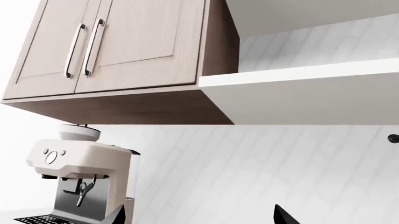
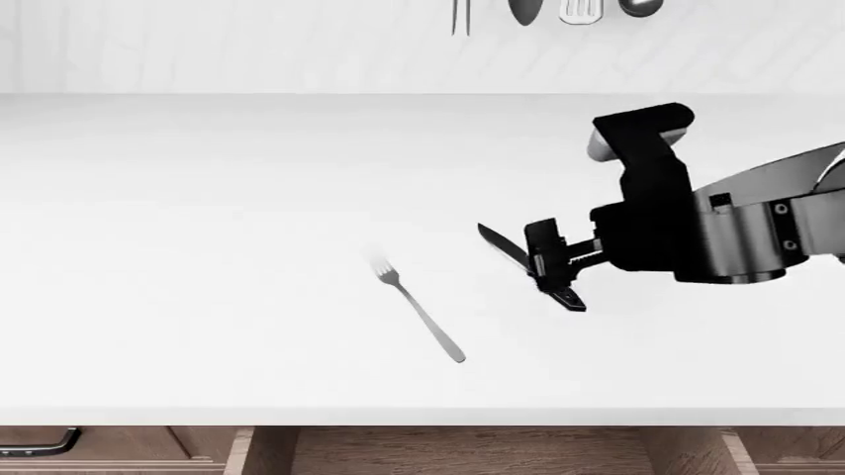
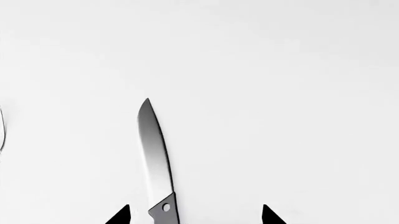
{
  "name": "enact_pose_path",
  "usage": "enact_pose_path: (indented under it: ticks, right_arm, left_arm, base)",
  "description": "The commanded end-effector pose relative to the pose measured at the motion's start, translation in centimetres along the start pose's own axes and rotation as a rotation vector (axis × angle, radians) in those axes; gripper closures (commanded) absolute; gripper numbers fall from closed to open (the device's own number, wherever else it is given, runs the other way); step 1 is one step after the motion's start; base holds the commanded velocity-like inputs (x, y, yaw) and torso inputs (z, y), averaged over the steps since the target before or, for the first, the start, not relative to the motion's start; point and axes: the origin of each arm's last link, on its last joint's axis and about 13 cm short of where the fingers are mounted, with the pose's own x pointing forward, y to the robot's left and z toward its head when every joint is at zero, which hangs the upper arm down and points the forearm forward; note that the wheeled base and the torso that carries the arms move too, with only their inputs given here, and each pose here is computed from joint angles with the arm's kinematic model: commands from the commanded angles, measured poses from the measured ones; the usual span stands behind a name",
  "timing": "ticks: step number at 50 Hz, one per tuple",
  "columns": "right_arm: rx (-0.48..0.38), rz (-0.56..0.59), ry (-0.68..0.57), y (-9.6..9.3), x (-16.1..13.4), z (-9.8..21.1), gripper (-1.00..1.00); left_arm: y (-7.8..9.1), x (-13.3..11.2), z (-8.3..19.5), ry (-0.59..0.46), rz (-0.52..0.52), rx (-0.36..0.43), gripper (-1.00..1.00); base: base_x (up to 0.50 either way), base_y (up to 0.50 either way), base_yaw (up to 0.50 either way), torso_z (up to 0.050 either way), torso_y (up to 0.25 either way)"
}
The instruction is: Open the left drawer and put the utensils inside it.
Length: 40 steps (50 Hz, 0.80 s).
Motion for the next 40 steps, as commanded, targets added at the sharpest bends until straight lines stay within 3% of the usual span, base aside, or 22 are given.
enact_pose_path:
  ticks: [1,15,40]
  right_arm:
    - [-0.044,-0.007,0.038,0.3,0.9,-0.5,-1.00]
    - [-0.056,-0.028,0.075,0.3,1.6,-1.2,-1.00]
    - [-0.153,-0.030,0.138,1.5,2.9,-1.9,-1.00]
  left_arm:
    - [0.0,0.0,0.0,0.000,0.000,0.000,-1.00]
    - [0.0,0.0,0.0,-0.001,-0.001,0.000,-1.00]
    - [-0.1,0.0,0.0,0.001,-0.003,-0.002,-1.00]
  base:
    - [0.00,0.00,0.00,0.000,0.000]
    - [0.00,0.00,0.00,0.000,0.000]
    - [0.00,0.00,0.00,0.000,0.000]
